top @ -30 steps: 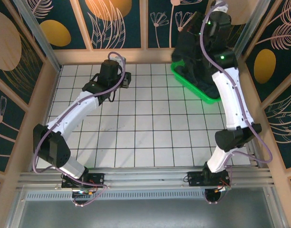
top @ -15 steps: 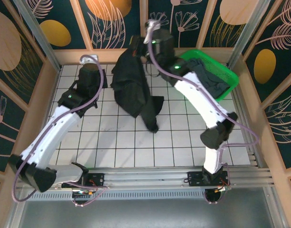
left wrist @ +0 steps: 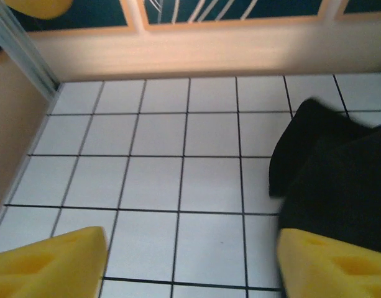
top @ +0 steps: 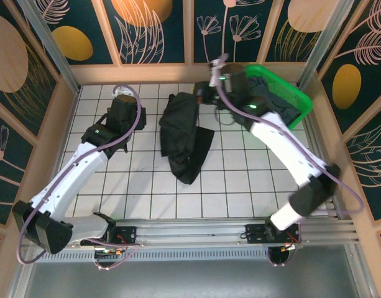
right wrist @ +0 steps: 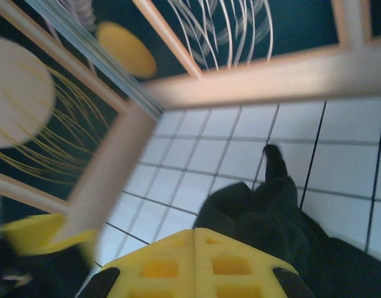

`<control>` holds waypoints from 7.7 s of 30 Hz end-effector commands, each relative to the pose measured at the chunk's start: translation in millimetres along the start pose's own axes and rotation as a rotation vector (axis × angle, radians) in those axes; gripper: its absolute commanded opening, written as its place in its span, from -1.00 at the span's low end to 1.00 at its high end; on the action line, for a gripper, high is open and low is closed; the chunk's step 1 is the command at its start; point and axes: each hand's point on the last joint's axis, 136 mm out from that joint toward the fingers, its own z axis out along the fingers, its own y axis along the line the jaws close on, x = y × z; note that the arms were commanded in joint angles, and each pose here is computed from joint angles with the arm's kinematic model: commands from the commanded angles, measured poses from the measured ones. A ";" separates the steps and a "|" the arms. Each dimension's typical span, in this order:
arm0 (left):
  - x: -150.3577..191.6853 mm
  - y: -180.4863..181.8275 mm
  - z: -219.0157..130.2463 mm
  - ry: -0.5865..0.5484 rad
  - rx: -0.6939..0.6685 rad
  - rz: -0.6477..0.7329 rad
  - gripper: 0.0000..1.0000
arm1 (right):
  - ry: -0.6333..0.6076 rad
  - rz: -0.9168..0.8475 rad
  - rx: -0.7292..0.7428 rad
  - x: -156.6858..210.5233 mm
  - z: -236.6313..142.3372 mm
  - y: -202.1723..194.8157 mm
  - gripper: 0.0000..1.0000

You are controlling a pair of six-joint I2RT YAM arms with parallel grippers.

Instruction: Fold and stack the t-shirts

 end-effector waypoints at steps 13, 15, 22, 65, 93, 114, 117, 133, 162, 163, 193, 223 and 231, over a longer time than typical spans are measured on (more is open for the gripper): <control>7.2 -95.4 53.3 0.219 0.290 -0.644 0.53 | -0.122 0.061 -0.066 -26.8 -24.7 17.6 -1.00; 3.6 -85.9 47.3 0.193 0.263 -0.637 0.51 | -0.108 0.045 -0.120 -27.6 -7.1 40.5 -1.00; 6.7 -15.1 22.1 0.100 -0.039 -0.625 0.35 | -0.194 0.003 -0.333 -74.3 35.9 132.3 -1.00; 54.2 -25.6 165.8 0.375 0.067 -0.870 0.16 | 0.498 0.134 0.332 226.4 102.0 -123.2 0.34; 88.7 -67.9 196.9 0.549 0.219 -0.881 0.21 | 0.669 -0.269 0.636 287.8 121.6 -152.4 0.33; 88.7 -98.0 174.4 0.577 0.297 -0.834 0.23 | 0.478 -0.095 0.571 178.8 113.1 -150.5 -1.00; 88.1 -103.5 176.8 0.585 0.312 -0.839 0.27 | 0.433 -0.026 0.552 155.5 102.5 -161.3 -1.00; 91.3 -132.8 214.0 0.648 0.304 -0.871 0.35 | 0.167 0.246 0.538 28.9 46.7 -228.7 -1.00; 30.2 -197.7 242.2 0.580 0.430 -0.905 0.58 | -0.195 0.269 0.313 -117.0 -36.8 -210.6 -1.00; 23.1 -208.9 234.7 0.573 0.466 -0.895 0.58 | -0.196 0.272 0.313 -117.3 -37.5 -210.6 -1.00; 86.1 -314.0 237.9 0.702 0.596 -0.807 -0.23 | -0.172 0.331 0.296 -81.3 -49.3 -203.1 -1.00; 132.9 -84.4 50.2 0.461 0.146 -0.789 -1.00 | -0.149 0.378 0.341 -92.5 -0.4 -265.4 -1.00; 11.1 -4.8 5.1 0.053 -0.016 -0.831 -1.00 | -0.150 0.300 0.182 -124.6 60.6 -202.7 -1.00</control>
